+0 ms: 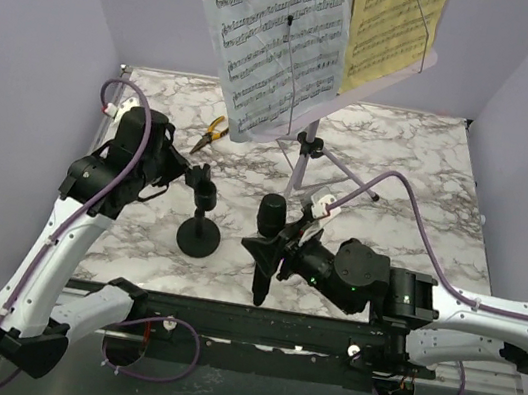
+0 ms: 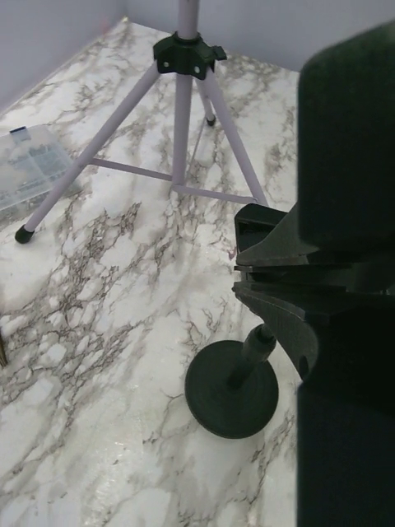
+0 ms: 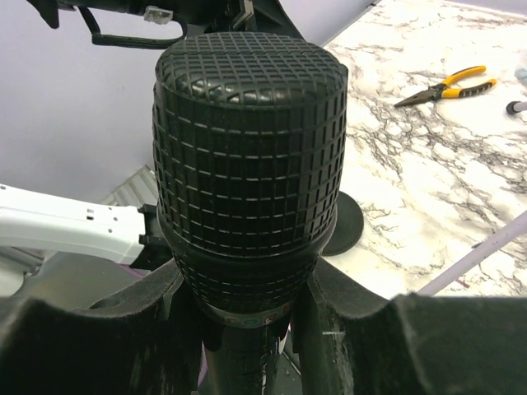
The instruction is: Set up the instrument practice props
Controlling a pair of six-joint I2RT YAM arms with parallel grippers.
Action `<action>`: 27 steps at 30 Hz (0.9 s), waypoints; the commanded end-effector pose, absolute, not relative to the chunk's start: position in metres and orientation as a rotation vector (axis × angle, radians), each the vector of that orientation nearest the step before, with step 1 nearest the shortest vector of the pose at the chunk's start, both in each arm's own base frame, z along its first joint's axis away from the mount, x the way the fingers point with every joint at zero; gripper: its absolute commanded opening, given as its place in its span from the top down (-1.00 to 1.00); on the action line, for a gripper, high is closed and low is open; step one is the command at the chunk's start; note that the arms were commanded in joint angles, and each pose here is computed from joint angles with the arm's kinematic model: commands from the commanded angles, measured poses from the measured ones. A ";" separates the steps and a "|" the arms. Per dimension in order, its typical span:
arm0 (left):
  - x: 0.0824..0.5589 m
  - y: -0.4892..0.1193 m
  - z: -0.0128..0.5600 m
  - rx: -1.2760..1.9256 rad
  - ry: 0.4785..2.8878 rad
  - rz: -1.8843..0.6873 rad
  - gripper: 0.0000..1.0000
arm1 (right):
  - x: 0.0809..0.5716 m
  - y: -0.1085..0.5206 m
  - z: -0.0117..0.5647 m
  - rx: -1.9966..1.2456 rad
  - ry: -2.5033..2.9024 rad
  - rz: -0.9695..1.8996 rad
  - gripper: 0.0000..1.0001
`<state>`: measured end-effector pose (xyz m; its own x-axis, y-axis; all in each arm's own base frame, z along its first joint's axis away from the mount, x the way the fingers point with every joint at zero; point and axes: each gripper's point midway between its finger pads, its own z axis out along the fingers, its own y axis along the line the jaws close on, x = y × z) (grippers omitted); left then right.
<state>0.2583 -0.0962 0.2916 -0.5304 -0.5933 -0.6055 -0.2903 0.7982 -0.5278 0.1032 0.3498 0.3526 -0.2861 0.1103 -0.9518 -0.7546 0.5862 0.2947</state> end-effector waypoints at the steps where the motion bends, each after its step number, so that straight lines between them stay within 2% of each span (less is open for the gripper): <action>1: 0.242 -0.089 0.293 -1.014 2.081 -0.546 1.00 | 0.100 0.362 0.380 -0.578 1.560 0.970 1.00; 7: 0.226 -0.084 0.273 -1.331 1.954 -0.661 1.00 | 0.103 0.373 0.398 -0.596 1.471 0.955 0.99; 13: 0.213 -0.070 0.273 -1.489 1.800 -0.727 1.00 | 0.107 0.391 0.404 -0.633 1.446 0.905 0.99; 21: 0.211 -0.060 0.281 -1.416 1.763 -0.699 1.00 | 0.107 0.401 0.407 -0.630 1.427 0.920 1.00; 22: 0.210 -0.058 0.282 -1.394 1.759 -0.690 0.91 | 0.106 0.402 0.406 -0.633 1.431 0.920 0.99; 23: 0.210 -0.056 0.284 -1.357 1.757 -0.681 0.71 | 0.106 0.403 0.406 -0.634 1.430 0.921 0.99; 26: 0.207 -0.053 0.296 -1.171 1.768 -0.658 -0.01 | 0.105 0.407 0.405 -0.654 1.425 0.917 0.99; 27: 0.209 -0.057 0.304 -1.027 1.786 -0.658 -0.18 | 0.104 0.409 0.407 -0.665 1.421 0.915 0.99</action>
<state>0.2080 -0.0626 0.2855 -0.1420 -0.9588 -0.2459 -0.5210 0.2836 -0.8050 0.1070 0.4020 0.3825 -0.1045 0.0901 -0.9904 -0.8260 0.5467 0.1369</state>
